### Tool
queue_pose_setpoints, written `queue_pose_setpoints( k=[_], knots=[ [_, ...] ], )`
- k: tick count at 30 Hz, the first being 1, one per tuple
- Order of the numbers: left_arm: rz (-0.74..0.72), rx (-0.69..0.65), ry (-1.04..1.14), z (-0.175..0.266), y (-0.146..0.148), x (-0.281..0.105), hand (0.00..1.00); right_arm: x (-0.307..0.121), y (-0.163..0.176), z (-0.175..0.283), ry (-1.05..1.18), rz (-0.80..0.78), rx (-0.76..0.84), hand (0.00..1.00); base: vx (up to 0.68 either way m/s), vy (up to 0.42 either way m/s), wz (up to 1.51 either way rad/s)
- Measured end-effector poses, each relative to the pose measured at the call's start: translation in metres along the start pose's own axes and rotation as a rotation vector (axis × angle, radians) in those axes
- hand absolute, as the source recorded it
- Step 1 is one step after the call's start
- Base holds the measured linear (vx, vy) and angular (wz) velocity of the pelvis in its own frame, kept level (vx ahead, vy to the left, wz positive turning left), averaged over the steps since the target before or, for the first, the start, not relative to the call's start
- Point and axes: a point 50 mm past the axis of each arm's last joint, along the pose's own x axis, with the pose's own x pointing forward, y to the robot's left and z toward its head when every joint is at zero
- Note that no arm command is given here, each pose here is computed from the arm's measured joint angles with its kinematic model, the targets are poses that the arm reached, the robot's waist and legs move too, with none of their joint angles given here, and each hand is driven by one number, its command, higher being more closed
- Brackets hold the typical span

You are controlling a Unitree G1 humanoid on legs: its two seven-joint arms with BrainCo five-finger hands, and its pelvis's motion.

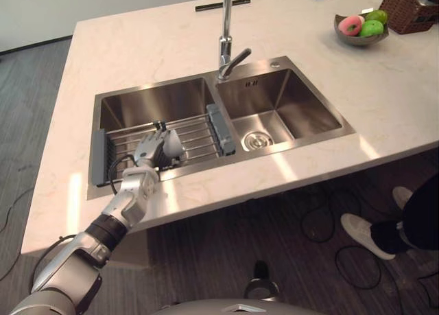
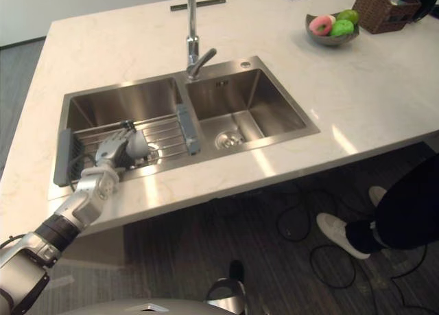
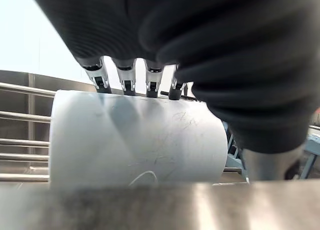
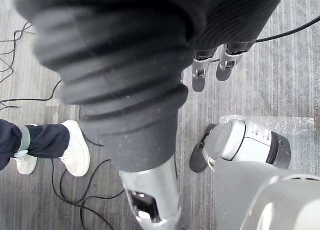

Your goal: Walk over to the sink, pick up the cup, carry it to the dishwasher, place the cup inside the dishwasher, then close the dishwasher door

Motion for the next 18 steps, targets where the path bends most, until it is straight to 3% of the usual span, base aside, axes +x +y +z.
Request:
queue_pose_setpoints(
  k=[18],
  knots=[
    [-0.444,0.198,-0.068,0.025,0.030,0.019,0.00,0.001,0.006,0.012,-0.030,0.014,-0.031,0.00,-0.01,-0.012,0.00]
  ],
)
